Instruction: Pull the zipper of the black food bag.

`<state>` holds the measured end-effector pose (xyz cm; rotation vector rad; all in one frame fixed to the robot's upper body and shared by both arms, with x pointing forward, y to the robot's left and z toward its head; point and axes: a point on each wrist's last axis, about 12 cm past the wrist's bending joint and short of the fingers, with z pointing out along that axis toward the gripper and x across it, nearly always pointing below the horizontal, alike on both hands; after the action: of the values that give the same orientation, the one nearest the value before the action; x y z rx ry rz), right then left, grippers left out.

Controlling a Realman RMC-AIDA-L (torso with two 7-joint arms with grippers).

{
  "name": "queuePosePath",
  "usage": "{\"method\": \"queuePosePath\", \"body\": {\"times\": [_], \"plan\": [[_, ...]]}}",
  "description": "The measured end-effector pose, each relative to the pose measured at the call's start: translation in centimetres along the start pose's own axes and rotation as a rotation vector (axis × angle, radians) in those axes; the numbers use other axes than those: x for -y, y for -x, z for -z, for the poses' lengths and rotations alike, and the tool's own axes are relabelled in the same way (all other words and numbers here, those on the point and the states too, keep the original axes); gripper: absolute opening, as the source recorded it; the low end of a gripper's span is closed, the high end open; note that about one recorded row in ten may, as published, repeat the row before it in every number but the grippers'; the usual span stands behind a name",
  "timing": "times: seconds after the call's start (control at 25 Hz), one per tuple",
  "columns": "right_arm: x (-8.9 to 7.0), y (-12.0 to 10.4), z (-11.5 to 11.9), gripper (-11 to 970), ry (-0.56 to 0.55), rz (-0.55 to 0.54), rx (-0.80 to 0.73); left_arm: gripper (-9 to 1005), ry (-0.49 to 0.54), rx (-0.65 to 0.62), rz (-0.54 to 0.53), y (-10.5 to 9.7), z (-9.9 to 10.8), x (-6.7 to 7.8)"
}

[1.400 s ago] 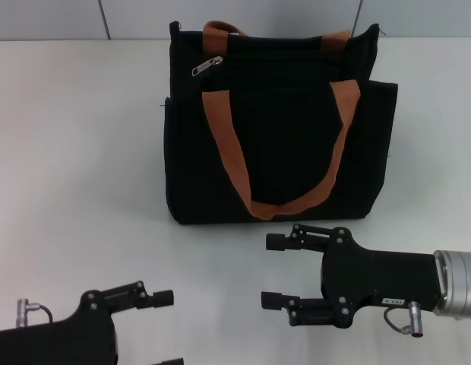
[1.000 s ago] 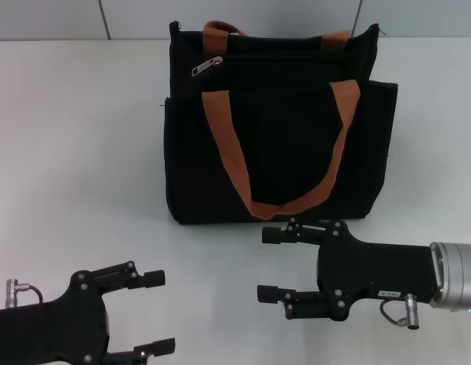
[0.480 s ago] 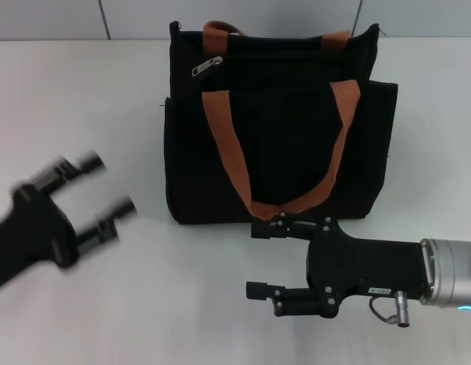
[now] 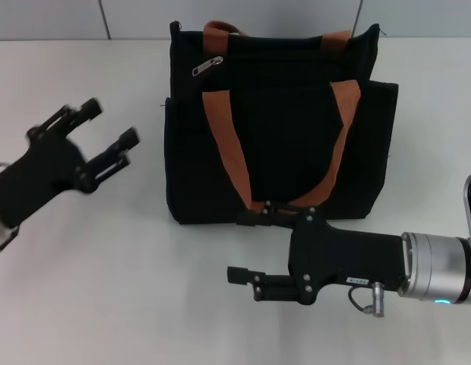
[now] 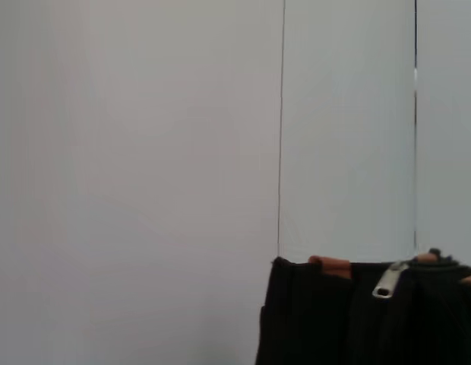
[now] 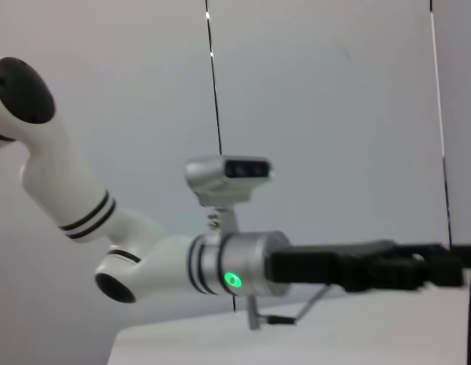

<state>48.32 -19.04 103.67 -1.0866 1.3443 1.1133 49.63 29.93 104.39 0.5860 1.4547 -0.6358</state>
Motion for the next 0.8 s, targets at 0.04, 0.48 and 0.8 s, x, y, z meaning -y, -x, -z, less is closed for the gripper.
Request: {"method": "queuePosePath", "body": {"times": [0.04, 0.48, 0.8], "plan": [[-0.1, 0.1, -0.1, 758, -0.001, 0.009, 0.010, 738, -0.003, -0.007, -0.008, 0.1, -0.6, -0.3], [-0.1, 0.2, 0.0, 758, -0.053, 0.007, 0.054, 728, -0.180, -0.141, -0.130, 0.8, -6.6, -0.5], [-0.5, -0.2, 0.5, 758, -0.117, -0.024, 0.089, 721, -0.092, -0.019, -0.105, 2.4, -7.5, -1.3]]}}
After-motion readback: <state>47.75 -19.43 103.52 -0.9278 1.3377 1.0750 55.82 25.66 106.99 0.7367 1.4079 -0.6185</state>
